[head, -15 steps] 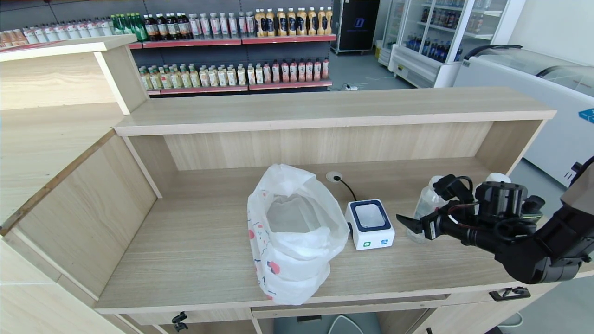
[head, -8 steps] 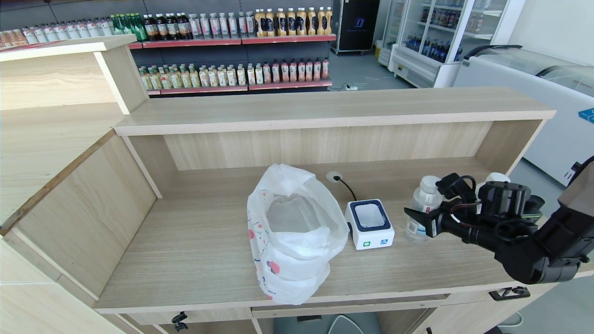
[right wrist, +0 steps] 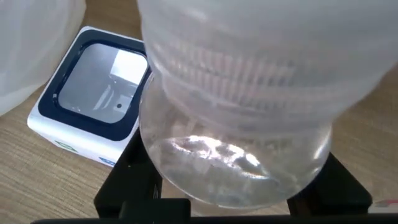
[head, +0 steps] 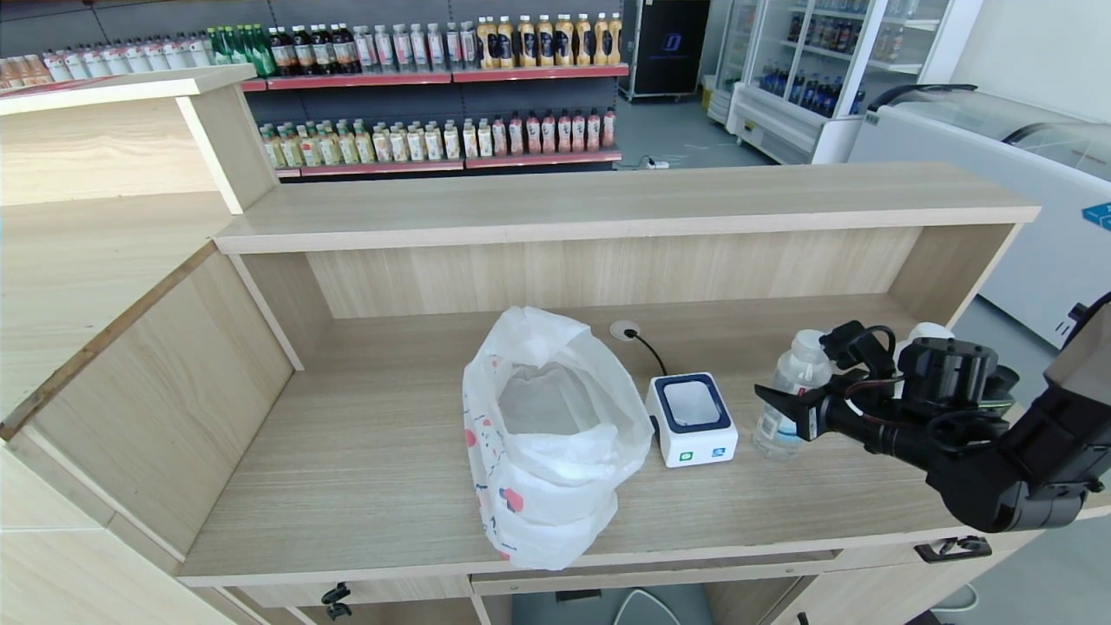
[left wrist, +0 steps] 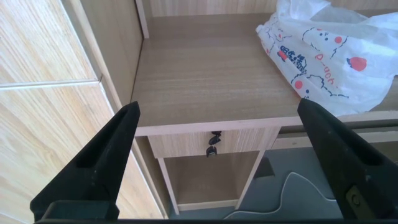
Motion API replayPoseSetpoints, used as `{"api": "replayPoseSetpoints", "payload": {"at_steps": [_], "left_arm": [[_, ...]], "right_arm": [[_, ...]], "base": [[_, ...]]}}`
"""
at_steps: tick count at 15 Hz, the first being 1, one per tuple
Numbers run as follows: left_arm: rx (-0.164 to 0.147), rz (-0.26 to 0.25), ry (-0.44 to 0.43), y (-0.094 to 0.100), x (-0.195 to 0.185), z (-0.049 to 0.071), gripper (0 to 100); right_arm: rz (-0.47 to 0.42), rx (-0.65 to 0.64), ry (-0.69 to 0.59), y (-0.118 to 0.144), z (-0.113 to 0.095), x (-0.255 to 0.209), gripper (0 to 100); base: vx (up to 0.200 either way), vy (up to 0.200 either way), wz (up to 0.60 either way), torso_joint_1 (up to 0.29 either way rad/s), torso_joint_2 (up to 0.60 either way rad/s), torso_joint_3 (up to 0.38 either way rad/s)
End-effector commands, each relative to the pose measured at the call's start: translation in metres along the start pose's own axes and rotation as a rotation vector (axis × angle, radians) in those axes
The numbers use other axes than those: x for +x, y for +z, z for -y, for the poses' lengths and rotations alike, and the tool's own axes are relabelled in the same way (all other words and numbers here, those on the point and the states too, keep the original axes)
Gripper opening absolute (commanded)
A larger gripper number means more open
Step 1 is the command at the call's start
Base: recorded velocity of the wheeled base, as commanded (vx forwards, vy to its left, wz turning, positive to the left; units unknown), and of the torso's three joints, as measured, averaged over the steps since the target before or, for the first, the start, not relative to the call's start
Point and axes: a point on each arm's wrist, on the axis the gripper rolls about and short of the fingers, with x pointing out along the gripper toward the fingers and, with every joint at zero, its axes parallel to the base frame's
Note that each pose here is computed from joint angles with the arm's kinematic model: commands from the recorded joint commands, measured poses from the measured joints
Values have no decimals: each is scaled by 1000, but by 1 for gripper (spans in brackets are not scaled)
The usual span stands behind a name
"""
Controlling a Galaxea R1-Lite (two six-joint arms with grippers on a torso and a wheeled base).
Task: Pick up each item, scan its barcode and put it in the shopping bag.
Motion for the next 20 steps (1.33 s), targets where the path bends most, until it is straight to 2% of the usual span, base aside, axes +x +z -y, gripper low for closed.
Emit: {"api": "replayPoseSetpoints", "payload": {"at_steps": [1,3,5,8,10,13,15,19,20], "left_arm": [[0,-1,0,0,0,0,100],[0,-1,0,0,0,0,100],[0,-1,0,0,0,0,100],[0,-1,0,0,0,0,100],[0,-1,0,0,0,0,100],[0,-1,0,0,0,0,100],[0,-1,0,0,0,0,100],[0,-1,0,0,0,0,100],[0,-1,0,0,0,0,100]], "right_arm": [[31,25,6,11,3,-9,0],[85,129,49,42,3,-27,0],[84,209,121,85,1,-56,0],[99,242,286,141,-10,-108,0],[87,250,371,163,-22,-138,0],[135,237,487,208,-46,-180,0],[131,275,539,232,-57,-203,0],[118,287,595,237,-70,-220,0],[111,306,647,239,-79,-223,0]], "base": [[0,0,0,0,0,0],[0,0,0,0,0,0],[0,0,0,0,0,0],[0,0,0,0,0,0],[0,0,0,0,0,0],[0,0,0,0,0,0],[0,0,0,0,0,0],[0,0,0,0,0,0],[0,0,0,0,0,0]]}}
